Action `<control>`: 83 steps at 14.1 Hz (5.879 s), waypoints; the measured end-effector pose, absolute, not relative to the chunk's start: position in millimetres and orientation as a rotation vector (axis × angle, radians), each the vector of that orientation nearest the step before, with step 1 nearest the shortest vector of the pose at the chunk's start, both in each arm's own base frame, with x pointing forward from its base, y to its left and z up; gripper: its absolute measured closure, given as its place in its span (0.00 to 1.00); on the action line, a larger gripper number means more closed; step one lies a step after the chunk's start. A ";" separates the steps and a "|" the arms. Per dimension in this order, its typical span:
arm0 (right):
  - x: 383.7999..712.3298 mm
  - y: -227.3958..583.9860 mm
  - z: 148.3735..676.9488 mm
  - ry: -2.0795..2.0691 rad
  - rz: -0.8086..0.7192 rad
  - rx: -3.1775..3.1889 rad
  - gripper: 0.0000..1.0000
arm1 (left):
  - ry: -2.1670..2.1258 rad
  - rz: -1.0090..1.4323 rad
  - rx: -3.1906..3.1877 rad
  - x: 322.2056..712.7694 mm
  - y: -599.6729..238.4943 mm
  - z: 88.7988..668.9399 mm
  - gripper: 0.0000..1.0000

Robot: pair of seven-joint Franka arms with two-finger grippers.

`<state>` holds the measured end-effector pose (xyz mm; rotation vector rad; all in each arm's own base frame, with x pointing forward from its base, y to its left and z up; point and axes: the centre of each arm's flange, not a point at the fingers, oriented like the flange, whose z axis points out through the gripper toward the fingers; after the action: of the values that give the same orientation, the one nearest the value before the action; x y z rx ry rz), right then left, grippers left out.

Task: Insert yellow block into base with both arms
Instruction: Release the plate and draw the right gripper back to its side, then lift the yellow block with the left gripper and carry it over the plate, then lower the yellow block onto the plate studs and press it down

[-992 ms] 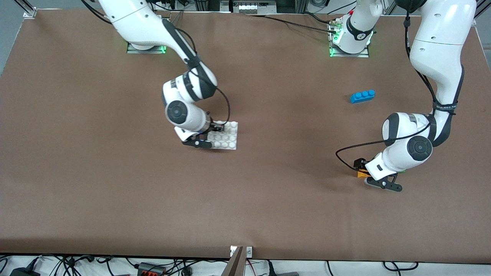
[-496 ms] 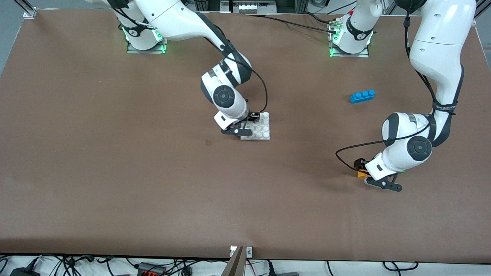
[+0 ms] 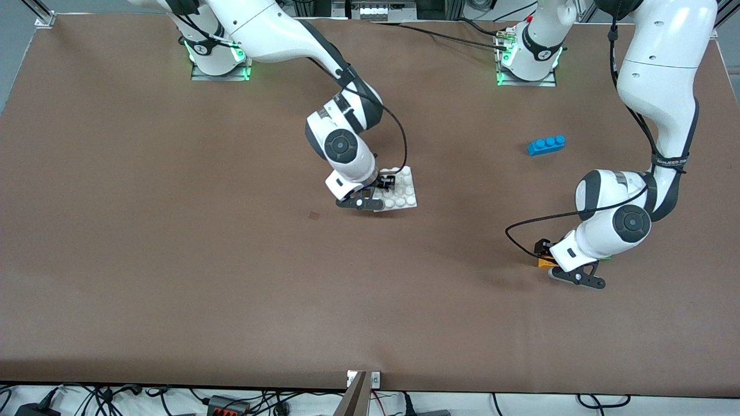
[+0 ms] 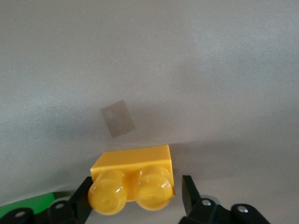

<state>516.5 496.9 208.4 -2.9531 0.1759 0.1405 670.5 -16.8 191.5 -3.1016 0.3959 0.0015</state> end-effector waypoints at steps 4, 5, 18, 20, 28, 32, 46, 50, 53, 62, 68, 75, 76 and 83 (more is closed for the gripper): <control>553.1 441.7 311.2 0.087 0.177 -3.018 0.04 | 0.397 0.000 -3.102 670.6 -17.3 191.6 0.27; 562.1 414.7 338.1 0.033 0.210 -3.041 0.00 | 0.397 0.000 -3.102 670.6 -17.5 191.7 0.27; 571.5 62.6 577.4 -0.163 0.343 -3.315 0.00 | 0.395 -0.005 -3.102 671.3 -18.3 192.4 0.31; 575.5 59.9 573.7 -0.183 0.335 -3.311 0.00 | 0.394 -0.004 -3.104 671.4 -18.9 192.7 0.31; 570.5 -53.8 578.7 -0.023 0.124 -3.086 0.00 | 0.336 0.087 -3.208 673.6 -46.5 229.0 0.31; 544.5 -54.5 606.4 -0.022 -0.024 -3.077 0.00 | 0.270 0.119 -3.218 668.8 -112.0 269.6 0.31; 520.2 -47.6 616.8 -0.055 0.086 -3.115 0.00 | 0.017 0.209 -3.204 552.6 -386.7 290.9 0.31; 520.2 -47.6 616.8 -0.055 0.086 -3.115 0.00 | 0.006 0.219 -3.177 512.5 -407.9 292.6 0.31; 520.2 -47.6 616.7 -0.055 0.087 -3.115 0.00 | -0.099 0.147 -3.185 479.1 -446.2 277.1 0.31; 522.0 -65.2 611.6 0.000 0.102 -3.113 0.00 | -0.119 0.104 -3.171 473.5 -448.5 232.6 0.31; 522.3 -64.1 613.6 -0.003 0.095 -3.114 0.00 | -0.104 0.088 -3.161 465.6 -456.5 218.7 0.31; 522.5 -63.0 613.7 -0.006 0.095 -3.114 0.00 | -0.053 0.084 -3.155 456.0 -463.3 218.3 0.31; 522.5 -63.1 613.7 -0.006 0.095 -3.114 0.00 | -0.049 0.087 -3.155 454.3 -463.5 218.2 0.31; 522.5 -62.9 613.8 -0.007 0.094 -3.114 0.00 | -0.050 0.111 -3.152 448.3 -459.6 214.5 0.31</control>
<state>522.5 -62.9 613.8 -3.1138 -0.0066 0.0944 448.3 -459.6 214.5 -3.1520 -0.0503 0.1111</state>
